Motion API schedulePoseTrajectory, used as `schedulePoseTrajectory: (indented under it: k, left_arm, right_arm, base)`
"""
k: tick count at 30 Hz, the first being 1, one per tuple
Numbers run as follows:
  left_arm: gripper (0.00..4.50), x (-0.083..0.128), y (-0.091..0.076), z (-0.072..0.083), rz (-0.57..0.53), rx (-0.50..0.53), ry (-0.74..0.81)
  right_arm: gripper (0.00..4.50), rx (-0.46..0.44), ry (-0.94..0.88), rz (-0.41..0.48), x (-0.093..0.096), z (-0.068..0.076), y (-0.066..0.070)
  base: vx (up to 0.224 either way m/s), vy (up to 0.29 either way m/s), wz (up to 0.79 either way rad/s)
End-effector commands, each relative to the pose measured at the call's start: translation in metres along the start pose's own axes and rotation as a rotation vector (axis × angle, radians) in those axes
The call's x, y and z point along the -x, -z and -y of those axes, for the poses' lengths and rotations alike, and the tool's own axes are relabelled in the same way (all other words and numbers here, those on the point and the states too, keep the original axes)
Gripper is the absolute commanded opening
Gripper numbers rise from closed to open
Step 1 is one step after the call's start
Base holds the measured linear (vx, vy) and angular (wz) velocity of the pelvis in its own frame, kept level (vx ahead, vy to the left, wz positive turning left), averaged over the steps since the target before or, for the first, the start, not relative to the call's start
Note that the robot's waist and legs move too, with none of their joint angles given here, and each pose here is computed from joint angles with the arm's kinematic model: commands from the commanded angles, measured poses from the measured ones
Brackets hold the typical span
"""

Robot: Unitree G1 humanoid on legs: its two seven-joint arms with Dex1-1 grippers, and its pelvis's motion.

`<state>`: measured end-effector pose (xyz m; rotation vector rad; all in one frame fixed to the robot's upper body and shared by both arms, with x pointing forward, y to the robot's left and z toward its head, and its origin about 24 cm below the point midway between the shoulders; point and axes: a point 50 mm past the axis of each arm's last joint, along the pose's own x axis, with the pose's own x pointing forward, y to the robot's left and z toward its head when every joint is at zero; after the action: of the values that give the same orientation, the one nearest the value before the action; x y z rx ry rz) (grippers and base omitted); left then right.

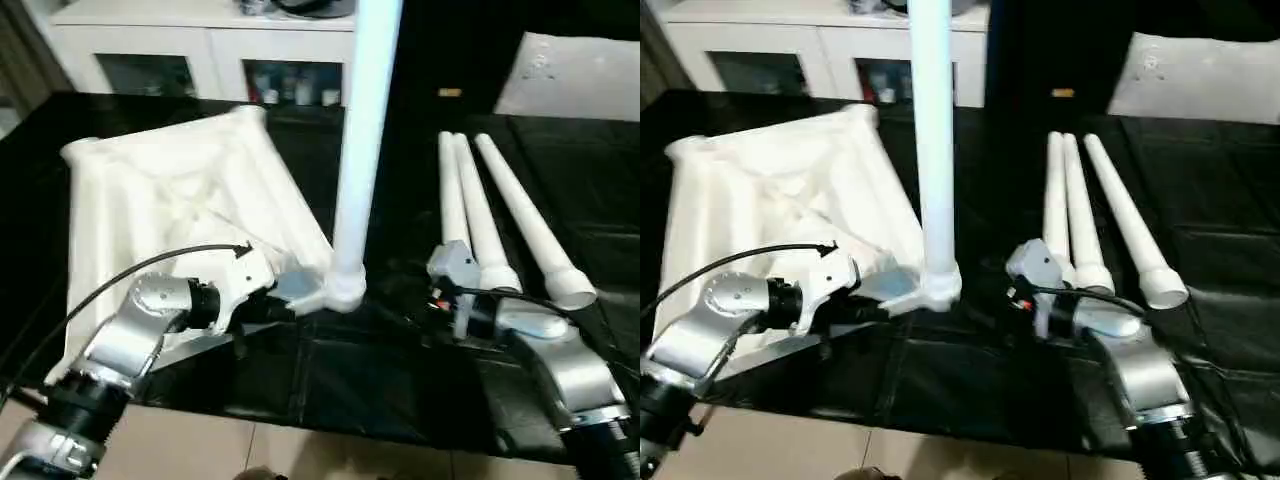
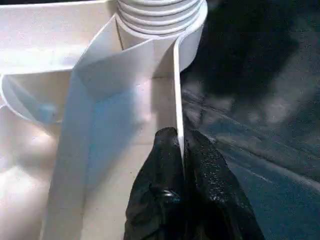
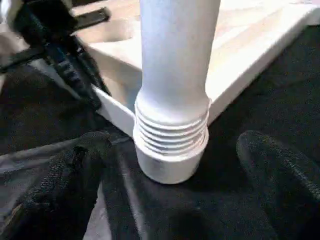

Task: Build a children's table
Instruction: Rotate leg to tighten

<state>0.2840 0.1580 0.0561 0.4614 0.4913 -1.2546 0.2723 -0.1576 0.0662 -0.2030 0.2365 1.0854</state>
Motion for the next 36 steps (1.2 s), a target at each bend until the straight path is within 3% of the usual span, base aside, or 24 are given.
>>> schedulePoseTrajectory:
  k: [1,8,10,18,25,36]
  left_arm:
    - [0.0,-0.01,-0.001,0.011,-0.024,-0.038,0.127]
    - [0.0,-0.013,-0.004,0.015,-0.036,-0.098,0.225]
    - [0.0,-0.014,-0.004,0.016,-0.034,-0.102,0.231]
    - [0.0,-0.017,-0.005,0.014,-0.036,-0.118,0.24]
    - [0.0,-0.017,-0.005,0.014,-0.038,-0.121,0.246]
    - [0.0,-0.017,-0.002,0.012,-0.013,-0.068,0.22]
  right_arm:
    - [4.48,0.019,-0.038,-0.004,-0.002,0.001,-0.004]
    - [4.48,0.027,-0.146,-0.038,-0.01,0.003,-0.005]
    - [4.14,0.015,-0.177,-0.039,-0.012,0.002,-0.005]
    - [3.67,0.0,-0.244,-0.066,-0.02,0.002,0.001]
    - [2.9,-0.028,-0.274,-0.064,-0.021,0.002,0.002]
    - [2.77,-0.135,-0.312,-0.042,-0.023,-0.01,0.014]
  base:
    - [0.0,0.0,0.0]
    - [0.0,0.0,0.0]
    - [0.0,0.0,0.0]
    - [0.0,0.0,0.0]
    - [0.0,0.0,0.0]
    - [0.0,0.0,0.0]
